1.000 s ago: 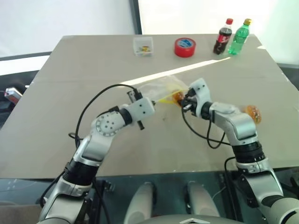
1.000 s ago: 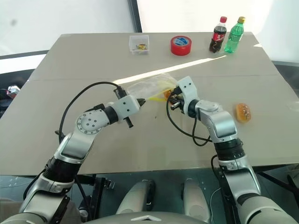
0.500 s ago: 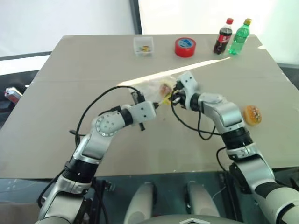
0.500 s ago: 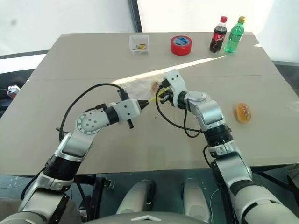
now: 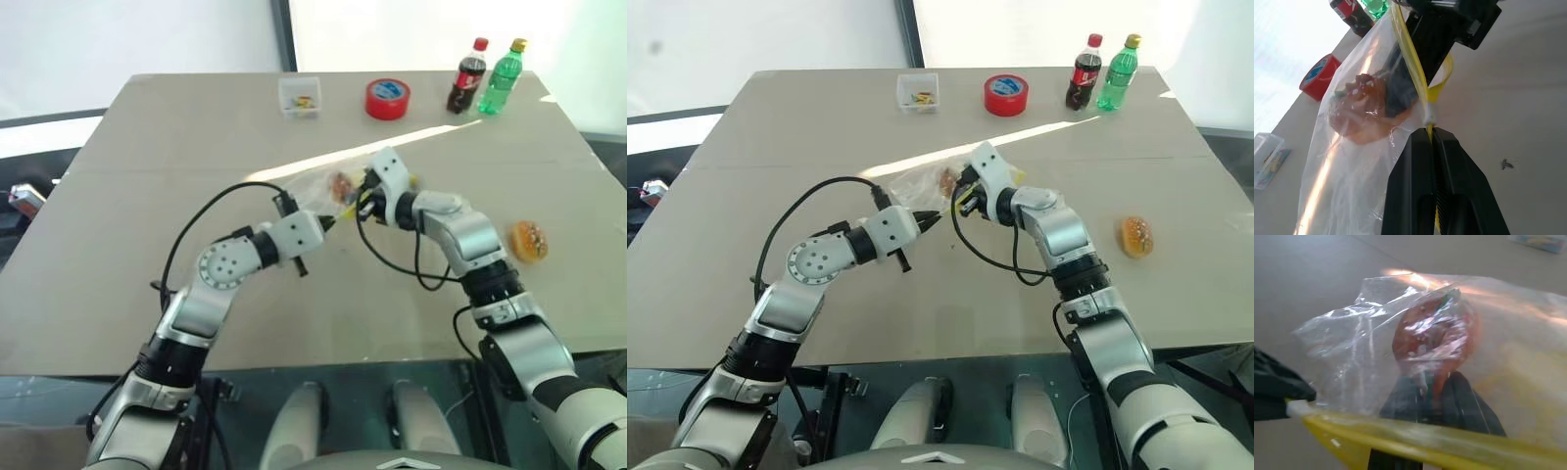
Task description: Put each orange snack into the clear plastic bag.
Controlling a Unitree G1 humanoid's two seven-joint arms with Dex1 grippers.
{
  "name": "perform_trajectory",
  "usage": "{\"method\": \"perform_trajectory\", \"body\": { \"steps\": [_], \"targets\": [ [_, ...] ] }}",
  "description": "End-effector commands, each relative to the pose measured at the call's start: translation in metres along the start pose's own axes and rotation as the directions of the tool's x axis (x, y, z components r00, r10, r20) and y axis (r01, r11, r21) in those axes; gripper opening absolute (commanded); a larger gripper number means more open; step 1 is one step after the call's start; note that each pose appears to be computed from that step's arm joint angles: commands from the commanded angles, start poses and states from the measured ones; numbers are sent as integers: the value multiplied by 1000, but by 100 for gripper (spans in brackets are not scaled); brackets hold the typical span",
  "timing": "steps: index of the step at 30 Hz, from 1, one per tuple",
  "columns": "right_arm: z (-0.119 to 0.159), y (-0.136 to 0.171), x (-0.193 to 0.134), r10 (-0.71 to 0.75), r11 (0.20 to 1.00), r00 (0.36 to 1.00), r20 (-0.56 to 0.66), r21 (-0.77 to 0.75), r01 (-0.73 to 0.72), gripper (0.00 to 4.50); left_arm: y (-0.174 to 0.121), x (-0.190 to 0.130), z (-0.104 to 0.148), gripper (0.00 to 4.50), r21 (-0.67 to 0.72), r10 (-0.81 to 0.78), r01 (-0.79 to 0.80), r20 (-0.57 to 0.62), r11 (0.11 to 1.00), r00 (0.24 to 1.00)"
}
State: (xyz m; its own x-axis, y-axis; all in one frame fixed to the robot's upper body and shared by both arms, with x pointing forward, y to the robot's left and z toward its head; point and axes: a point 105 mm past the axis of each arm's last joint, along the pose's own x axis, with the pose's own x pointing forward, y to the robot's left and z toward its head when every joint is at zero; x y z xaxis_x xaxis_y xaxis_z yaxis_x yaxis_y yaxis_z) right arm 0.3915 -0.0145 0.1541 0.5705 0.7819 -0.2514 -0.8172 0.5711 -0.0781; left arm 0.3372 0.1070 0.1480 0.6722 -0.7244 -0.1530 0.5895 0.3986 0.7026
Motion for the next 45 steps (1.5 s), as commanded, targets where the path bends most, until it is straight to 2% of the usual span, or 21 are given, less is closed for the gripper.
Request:
{"method": "perform_trajectory", "body": {
  "steps": [1, 2, 8, 11, 17, 22, 25, 30, 33, 36, 45],
  "targets": [
    [14, 0, -2, -17, 999, 999, 44, -31, 19, 97, 7, -2, 7, 0, 16, 13, -14, 59, 1000, 998],
    [14, -1, -2, -26, 999, 999, 47, -28, 28, 121, 7, -2, 7, 0, 8, 15, -15, 65, 1000, 998],
    [12, -5, -9, -33, 998, 999, 44, -56, 35, 411, 11, 1, 2, 0, -24, 55, -54, 60, 998, 997],
    [9, -3, -20, -28, 984, 1000, 12, -176, 29, 411, 22, 2, -6, 0, -111, 138, -134, 34, 985, 990],
    [6, -3, -53, -27, 971, 999, -32, -240, 19, 411, 29, 3, -13, 0, -210, 212, -207, 2, 956, 977],
    [1, 4, -92, 3, 976, 998, -64, -216, -17, 411, 25, 5, -14, 0, -218, 212, -207, -2, 954, 977],
    [0, 14, -107, 30, 990, 999, -31, -137, -34, 411, 22, 9, -10, 0, -225, 213, -206, 8, 952, 977],
    [-4, 14, -96, -24, 995, 1000, 7, -100, 25, 411, 6, 18, 1, 0, -236, 171, -155, 49, 959, 984],
    [3, 11, -83, -51, 992, 997, 53, -116, 57, 411, -1, 20, 8, 0, -243, 143, -120, 79, 963, 987],
    [-1, 11, -71, -51, 982, 998, 35, -178, 57, 411, -7, 22, 19, 0, -198, 101, -77, 118, 977, 988],
    [7, 15, -33, 27, 956, 994, 105, -295, 5, 411, 5, 13, 45, 0, -150, 129, -103, 174, 983, 976]
  ]
}}
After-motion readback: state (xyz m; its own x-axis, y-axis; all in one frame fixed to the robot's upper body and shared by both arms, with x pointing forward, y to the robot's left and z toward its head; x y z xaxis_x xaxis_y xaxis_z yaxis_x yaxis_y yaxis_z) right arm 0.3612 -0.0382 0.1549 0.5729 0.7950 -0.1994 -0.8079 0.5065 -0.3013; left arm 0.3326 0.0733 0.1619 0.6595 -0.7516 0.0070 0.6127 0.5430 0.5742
